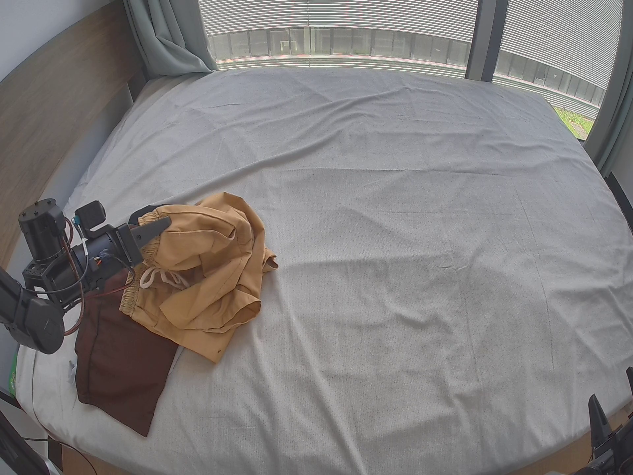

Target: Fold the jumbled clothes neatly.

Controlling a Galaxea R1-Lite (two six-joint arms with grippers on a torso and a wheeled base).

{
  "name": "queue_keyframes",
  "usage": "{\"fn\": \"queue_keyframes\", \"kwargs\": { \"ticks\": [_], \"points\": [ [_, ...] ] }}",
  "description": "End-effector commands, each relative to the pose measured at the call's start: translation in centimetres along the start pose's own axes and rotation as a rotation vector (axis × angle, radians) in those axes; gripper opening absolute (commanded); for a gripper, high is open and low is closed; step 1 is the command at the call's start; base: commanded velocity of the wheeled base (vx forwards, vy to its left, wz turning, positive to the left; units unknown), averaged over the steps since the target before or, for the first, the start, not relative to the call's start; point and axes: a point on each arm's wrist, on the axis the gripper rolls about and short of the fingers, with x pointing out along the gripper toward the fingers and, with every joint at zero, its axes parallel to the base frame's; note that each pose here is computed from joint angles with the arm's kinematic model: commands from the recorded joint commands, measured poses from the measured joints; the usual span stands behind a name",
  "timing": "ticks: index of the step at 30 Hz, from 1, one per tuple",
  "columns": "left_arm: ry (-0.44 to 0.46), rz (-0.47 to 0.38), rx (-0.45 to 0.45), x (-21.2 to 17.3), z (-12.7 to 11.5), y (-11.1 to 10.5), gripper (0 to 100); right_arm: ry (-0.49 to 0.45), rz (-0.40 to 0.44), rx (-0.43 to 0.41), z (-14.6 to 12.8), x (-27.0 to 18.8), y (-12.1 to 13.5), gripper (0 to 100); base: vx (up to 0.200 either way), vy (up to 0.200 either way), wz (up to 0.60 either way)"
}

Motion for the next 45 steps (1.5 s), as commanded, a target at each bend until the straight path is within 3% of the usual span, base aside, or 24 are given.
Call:
{"fn": "queue_keyframes", "kwargs": {
  "ticks": [1, 5, 13, 27, 45],
  "points": [
    [-0.027, -0.010, -0.013, 0.0, 0.5, -1.3, 0, 0.004, 0.002, -0.002, -0.5, 0.0, 0.0, 100, 0.000, 0.000, 0.00],
    [-0.038, -0.021, -0.051, 0.6, 0.4, -2.3, 0, 0.004, 0.000, 0.000, -0.5, 0.0, 0.0, 100, 0.000, 0.000, 0.00],
    [-0.197, 0.000, -0.217, 2.2, 1.0, -5.2, 0, 0.004, 0.000, -0.002, -0.5, 0.0, 0.0, 100, 0.000, 0.000, 0.00],
    [-0.324, 0.021, -0.389, 3.8, 1.7, -8.1, 0, 0.004, -0.001, -0.002, -0.5, 0.0, 0.0, 100, 0.000, 0.000, 0.00],
    [-0.327, -0.011, -0.483, 5.2, 0.4, -12.1, 0, 0.004, 0.000, -0.004, -0.5, 0.0, 0.0, 100, 0.000, 0.000, 0.00]
  ]
}}
